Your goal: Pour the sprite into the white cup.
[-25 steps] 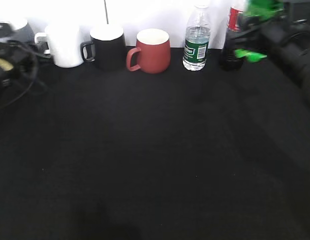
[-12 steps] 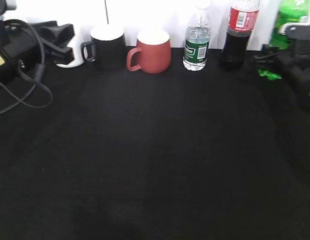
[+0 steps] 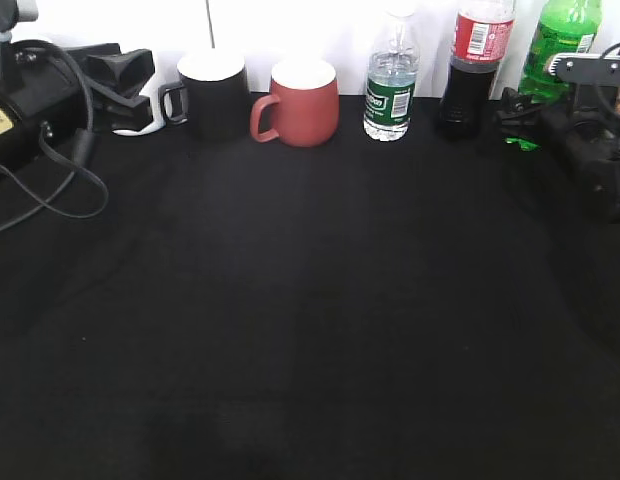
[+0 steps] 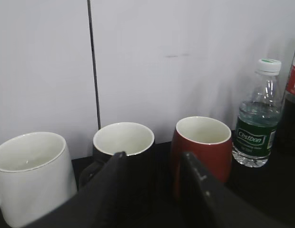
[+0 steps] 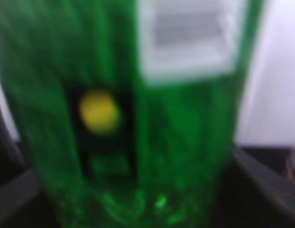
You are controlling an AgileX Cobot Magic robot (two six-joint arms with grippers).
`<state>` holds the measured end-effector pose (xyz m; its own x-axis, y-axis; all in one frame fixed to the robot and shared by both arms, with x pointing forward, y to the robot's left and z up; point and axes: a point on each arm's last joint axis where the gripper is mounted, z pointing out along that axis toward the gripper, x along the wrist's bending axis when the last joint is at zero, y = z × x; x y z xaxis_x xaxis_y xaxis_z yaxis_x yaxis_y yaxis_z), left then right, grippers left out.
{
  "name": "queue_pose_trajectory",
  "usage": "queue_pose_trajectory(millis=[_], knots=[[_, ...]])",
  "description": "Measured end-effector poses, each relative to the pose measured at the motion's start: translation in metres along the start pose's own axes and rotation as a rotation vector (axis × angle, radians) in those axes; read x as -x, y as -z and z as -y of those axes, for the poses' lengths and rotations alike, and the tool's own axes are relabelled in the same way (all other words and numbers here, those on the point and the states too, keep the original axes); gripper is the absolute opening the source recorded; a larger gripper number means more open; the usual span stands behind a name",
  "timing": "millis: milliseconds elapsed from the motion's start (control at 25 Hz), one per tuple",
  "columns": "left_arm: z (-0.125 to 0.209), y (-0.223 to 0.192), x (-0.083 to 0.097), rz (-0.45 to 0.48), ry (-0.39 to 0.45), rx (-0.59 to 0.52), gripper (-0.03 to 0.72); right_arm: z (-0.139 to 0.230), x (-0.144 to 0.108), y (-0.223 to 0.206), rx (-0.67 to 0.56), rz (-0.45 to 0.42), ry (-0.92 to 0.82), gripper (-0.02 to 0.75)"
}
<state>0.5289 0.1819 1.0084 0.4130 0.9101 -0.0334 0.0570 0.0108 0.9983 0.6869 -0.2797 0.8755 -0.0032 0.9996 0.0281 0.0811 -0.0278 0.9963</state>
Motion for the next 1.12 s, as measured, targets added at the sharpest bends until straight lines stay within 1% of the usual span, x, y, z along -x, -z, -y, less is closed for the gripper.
queue_pose_trajectory(millis=[120,200,280,360,400,440,520,560,640,720,760,840,920,960,1040,1080,1120], knots=[[0.000,0.000,0.000,0.000,0.000,0.000,0.288,-0.002,-0.001,0.023,-0.031,-0.018,0.015,0.646],[0.000,0.000,0.000,0.000,0.000,0.000,0.288,-0.001,0.000,0.043,-0.059,-0.021,0.019,0.646],[0.000,0.001,0.000,-0.002,0.000,-0.020,0.288,-0.008,0.001,0.067,-0.083,-0.021,0.020,0.645],[-0.009,0.010,0.000,-0.011,-0.001,-0.064,0.294,-0.037,0.001,0.094,-0.063,-0.023,0.019,0.641],[-0.017,0.017,0.000,-0.016,-0.002,-0.090,0.310,-0.060,0.001,0.107,-0.075,-0.025,0.018,0.638],[-0.022,0.027,0.000,-0.025,-0.004,-0.152,0.328,-0.081,0.000,0.119,-0.134,-0.025,0.017,0.635],[-0.033,0.051,0.000,-0.050,0.007,-0.286,0.342,-0.120,0.000,0.154,-0.294,-0.029,0.011,0.622],[-0.039,0.067,0.000,-0.066,0.037,-0.352,0.344,-0.134,0.000,0.175,-0.380,-0.030,0.009,0.614],[-0.047,0.099,0.003,-0.079,0.102,-0.475,0.345,-0.164,0.000,0.224,-0.471,-0.035,0.014,0.608],[-0.053,0.133,0.006,-0.076,0.115,-0.594,0.345,-0.192,0.002,0.283,-0.482,-0.040,0.012,0.606],[-0.058,0.153,0.007,-0.073,0.115,-0.614,0.348,-0.202,0.003,0.319,-0.477,-0.044,0.014,0.603],[-0.068,0.198,0.011,-0.064,0.115,-0.624,0.361,-0.203,0.005,0.375,-0.531,-0.048,0.019,0.596],[-0.067,0.236,0.013,-0.061,0.109,-0.676,0.365,-0.200,0.007,0.425,-0.487,-0.052,0.020,0.597],[-0.067,0.251,0.013,-0.067,0.095,-0.678,0.365,-0.196,0.008,0.443,-0.474,-0.055,0.026,0.597],[-0.067,0.274,0.011,-0.087,0.068,-0.640,0.365,-0.182,0.010,0.461,-0.502,-0.044,0.031,0.596],[-0.064,0.280,0.011,-0.096,0.057,-0.620,0.366,-0.171,0.011,0.462,-0.529,-0.036,0.043,0.596],[-0.057,0.282,0.008,-0.115,0.037,-0.624,0.366,-0.162,0.013,0.459,-0.558,-0.028,0.050,0.596]])
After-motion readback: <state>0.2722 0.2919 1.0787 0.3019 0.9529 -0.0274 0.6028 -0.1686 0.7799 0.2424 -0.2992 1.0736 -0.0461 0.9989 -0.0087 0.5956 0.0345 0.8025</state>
